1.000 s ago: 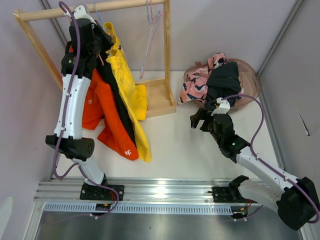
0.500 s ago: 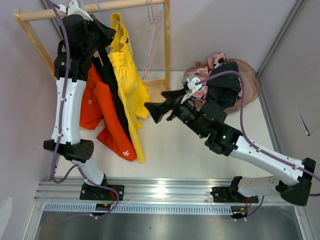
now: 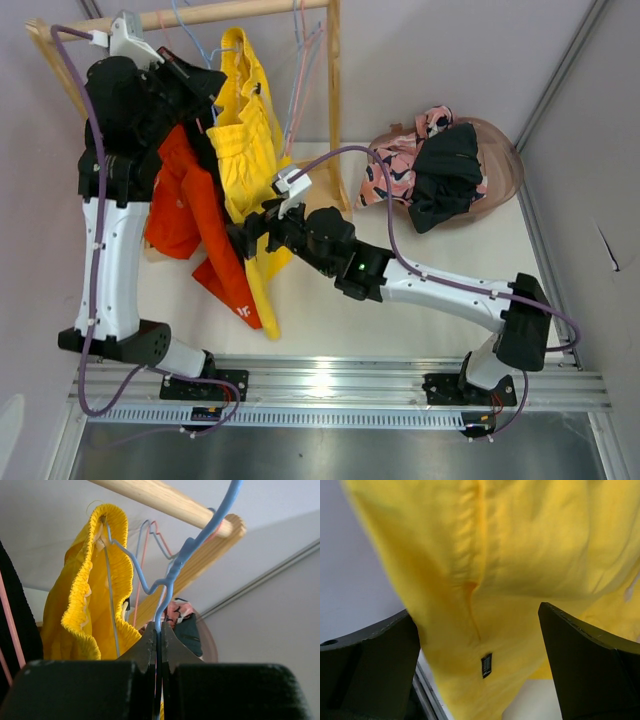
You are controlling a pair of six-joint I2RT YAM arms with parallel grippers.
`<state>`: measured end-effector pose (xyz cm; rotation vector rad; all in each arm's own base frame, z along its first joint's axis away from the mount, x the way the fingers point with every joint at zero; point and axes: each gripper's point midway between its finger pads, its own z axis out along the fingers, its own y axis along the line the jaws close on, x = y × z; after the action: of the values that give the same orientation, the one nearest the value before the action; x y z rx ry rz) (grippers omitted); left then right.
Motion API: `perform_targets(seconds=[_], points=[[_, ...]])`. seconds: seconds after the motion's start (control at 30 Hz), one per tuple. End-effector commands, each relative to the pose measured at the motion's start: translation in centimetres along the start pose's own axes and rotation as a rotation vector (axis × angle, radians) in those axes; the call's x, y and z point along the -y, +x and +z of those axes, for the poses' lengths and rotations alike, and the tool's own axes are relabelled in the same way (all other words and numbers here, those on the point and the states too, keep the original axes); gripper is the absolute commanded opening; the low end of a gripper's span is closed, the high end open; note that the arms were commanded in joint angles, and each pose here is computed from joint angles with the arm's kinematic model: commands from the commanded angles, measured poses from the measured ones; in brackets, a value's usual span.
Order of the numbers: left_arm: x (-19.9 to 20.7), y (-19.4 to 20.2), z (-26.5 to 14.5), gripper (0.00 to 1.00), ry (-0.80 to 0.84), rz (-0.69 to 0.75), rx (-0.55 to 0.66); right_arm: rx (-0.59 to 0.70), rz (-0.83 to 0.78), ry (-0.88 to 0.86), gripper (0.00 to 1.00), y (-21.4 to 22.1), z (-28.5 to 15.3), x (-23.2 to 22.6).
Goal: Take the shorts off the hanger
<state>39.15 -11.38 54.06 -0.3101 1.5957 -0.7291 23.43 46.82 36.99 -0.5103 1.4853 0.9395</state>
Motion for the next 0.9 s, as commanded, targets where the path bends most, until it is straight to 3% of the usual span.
perform_targets(seconds=[0.0, 0.07, 0.13, 0.23, 0.27, 0.7, 0.87], points=[[4.7, -3.5, -4.6, 0.00, 0.168, -0.028, 0.124, 0.150, 0.041, 0.000, 0.99, -5.2, 1.0, -1.0], [4.8, -3.2, -5.3, 0.00, 0.174, -0.031, 0.121, 0.147, 0.046, -0.005, 0.98, -4.9, 1.7, -1.4], [4.8, -3.0, -5.7, 0.00, 0.176, -0.031, 0.116, 0.148, 0.046, -0.013, 0.89, -4.8, 1.9, -1.8], [4.7, -3.1, -6.4, 0.00, 0.173, -0.019, 0.123, 0.122, 0.042, -0.038, 0.37, -3.5, 1.6, -2.6], [4.7, -3.2, -6.6, 0.00, 0.169, -0.012, 0.130, 0.116, 0.043, -0.041, 0.00, -3.4, 1.3, -2.8], [3.5, -8.2, -5.5, 0.00, 0.057, 0.090, 0.282, -0.169, 0.066, -0.020, 0.00, 12.6, -9.3, -7.5], [3.0, -7.6, -4.7, 0.00, 0.049, 0.085, 0.260, -0.201, 0.044, 0.004, 0.00, 14.3, -9.5, -7.4]])
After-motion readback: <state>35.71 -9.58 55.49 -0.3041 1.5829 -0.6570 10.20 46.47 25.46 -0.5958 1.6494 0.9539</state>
